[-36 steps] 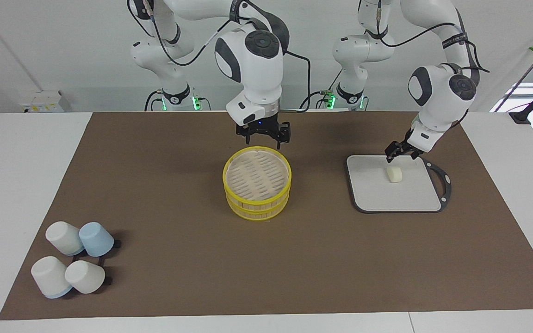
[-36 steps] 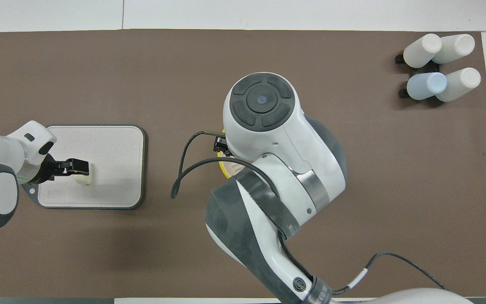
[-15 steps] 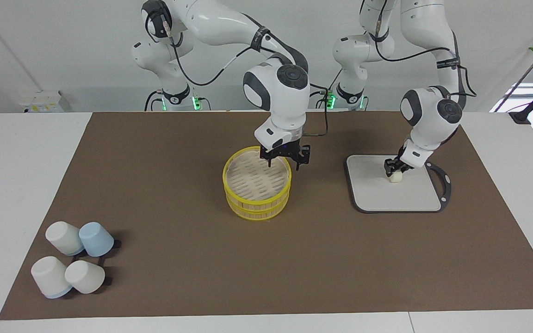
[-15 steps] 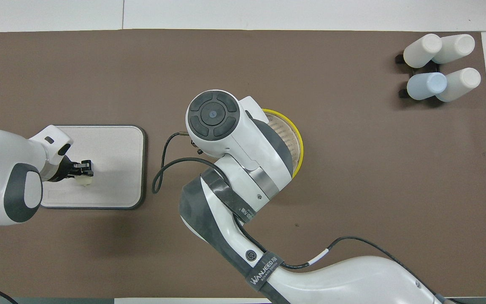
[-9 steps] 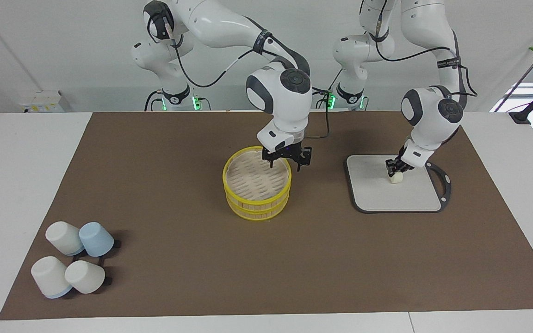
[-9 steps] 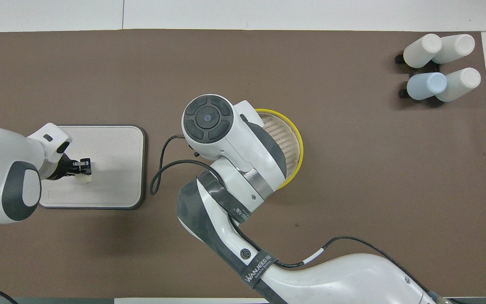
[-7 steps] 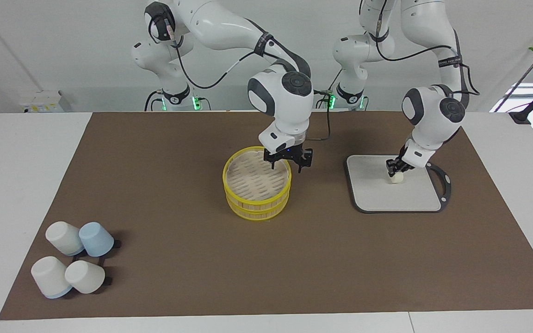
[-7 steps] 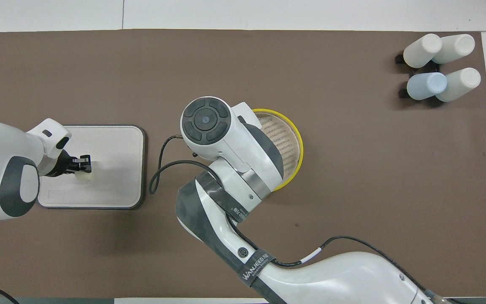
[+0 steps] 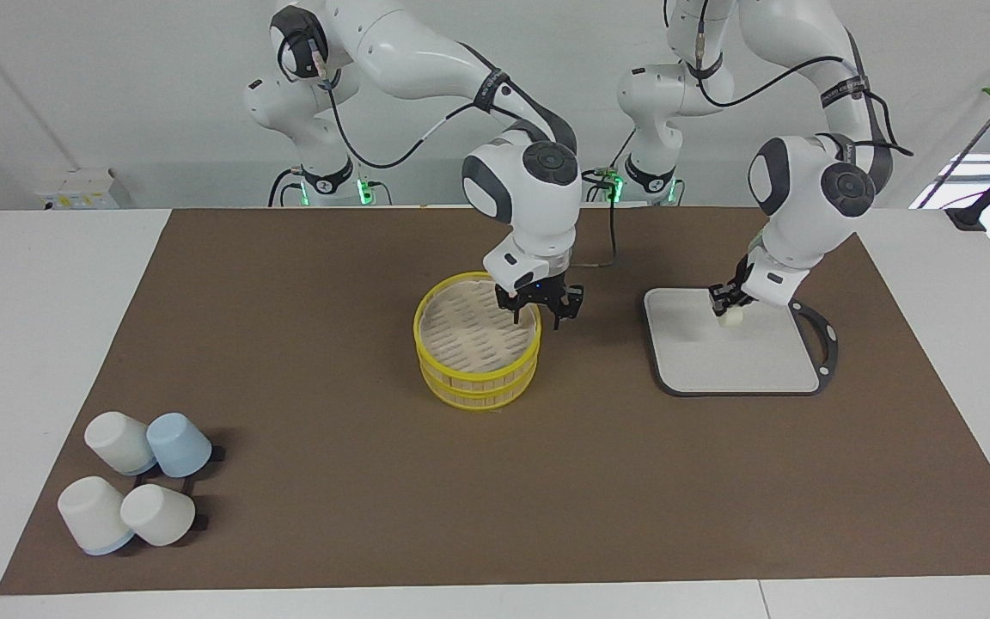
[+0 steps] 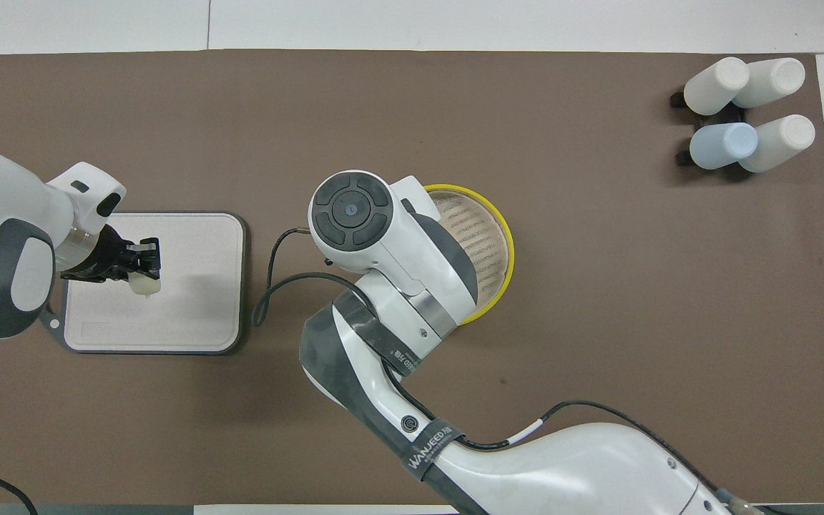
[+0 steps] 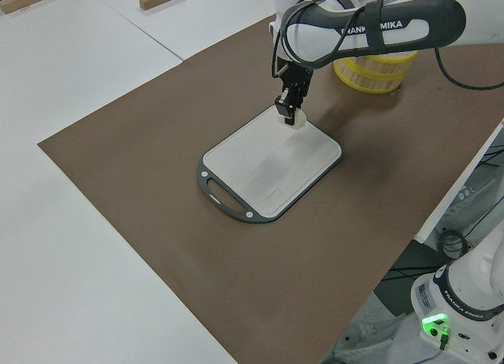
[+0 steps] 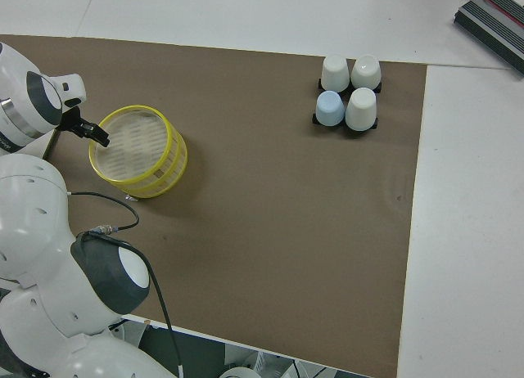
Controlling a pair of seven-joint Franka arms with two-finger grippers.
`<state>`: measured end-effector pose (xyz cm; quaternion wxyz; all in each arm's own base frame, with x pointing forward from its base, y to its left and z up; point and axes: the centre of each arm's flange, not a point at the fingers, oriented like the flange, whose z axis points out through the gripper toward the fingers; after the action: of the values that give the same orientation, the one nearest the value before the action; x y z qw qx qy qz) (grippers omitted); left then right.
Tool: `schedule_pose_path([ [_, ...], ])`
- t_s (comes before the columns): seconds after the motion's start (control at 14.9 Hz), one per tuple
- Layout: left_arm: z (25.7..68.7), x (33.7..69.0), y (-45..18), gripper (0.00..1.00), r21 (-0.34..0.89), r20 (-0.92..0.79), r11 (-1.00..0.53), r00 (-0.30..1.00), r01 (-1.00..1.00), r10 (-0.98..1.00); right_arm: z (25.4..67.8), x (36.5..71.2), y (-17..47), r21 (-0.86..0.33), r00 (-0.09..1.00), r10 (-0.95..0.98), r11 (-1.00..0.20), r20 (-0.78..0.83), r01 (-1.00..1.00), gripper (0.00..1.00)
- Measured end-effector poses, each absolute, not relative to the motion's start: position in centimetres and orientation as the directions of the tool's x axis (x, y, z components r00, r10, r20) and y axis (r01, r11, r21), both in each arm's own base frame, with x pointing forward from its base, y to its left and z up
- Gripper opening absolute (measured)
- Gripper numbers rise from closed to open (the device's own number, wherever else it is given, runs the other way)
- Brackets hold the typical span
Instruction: Place bun in steamer
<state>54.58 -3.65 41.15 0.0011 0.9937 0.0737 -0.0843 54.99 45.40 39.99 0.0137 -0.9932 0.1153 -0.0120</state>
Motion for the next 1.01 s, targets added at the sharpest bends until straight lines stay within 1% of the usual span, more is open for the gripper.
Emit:
schedule_pose_path([
  [0.13,43.0,54.9,-3.5,0.31,-0.014,-0.182,-0.988,0.971,0.154,0.154,39.9,55.0,45.4,-0.028,0.973,-0.229,-0.973,0.019,-0.228,0.37],
  [0.2,43.9,55.0,-3.6,0.31,-0.016,-0.184,-0.987,0.969,0.163,0.163,39.8,54.9,45.4,-0.028,0.974,-0.228,-0.973,0.019,-0.227,0.25],
  [0.27,44.6,55.2,-3.6,0.31,-0.018,-0.184,-0.984,0.967,0.176,0.176,39.9,54.8,45.6,-0.034,0.974,-0.225,-0.974,0.022,-0.224,0.15],
  [0.34,45.2,55.3,-3.8,0.31,-0.021,-0.182,-0.982,0.965,0.189,0.189,40.0,54.8,45.8,-0.039,0.975,-0.220,-0.975,0.029,-0.219,0.10],
  [0.47,45.9,55.4,-4.3,0.31,-0.025,-0.180,-0.978,0.961,0.209,0.210,40.5,55.0,45.5,-0.031,0.975,-0.223,-0.975,0.026,-0.222,0.10],
  [0.54,46.0,55.4,-4.7,0.31,-0.027,-0.179,-0.976,0.960,0.215,0.217,41.3,55.2,45.3,-0.018,0.975,-0.222,-0.975,0.018,-0.222,0.10],
  [0.67,46.3,55.4,-5.8,0.31,-0.020,-0.176,-0.975,0.959,0.221,0.220,44.8,55.6,43.8,0.012,0.979,-0.203,-0.979,-0.005,-0.203,0.09],
  [0.74,46.6,55.4,-6.6,0.31,-0.010,-0.173,-0.975,0.960,0.220,0.219,47.1,56.4,42.3,-0.008,0.984,-0.179,-0.984,-0.004,-0.179,0.09],
  [0.87,47.8,55.5,-9.1,0.32,0.008,-0.157,-0.973,0.962,0.229,0.225,51.4,58.6,37.4,-0.076,0.990,-0.139,-0.987,-0.007,-0.139,0.09],
  [1.01,49.3,55.6,-12.9,0.32,0.029,-0.143,-0.973,0.965,0.228,0.221,54.2,61.2,30.6,-0.100,0.997,-0.070,-0.993,0.013,-0.068,0.09],
])
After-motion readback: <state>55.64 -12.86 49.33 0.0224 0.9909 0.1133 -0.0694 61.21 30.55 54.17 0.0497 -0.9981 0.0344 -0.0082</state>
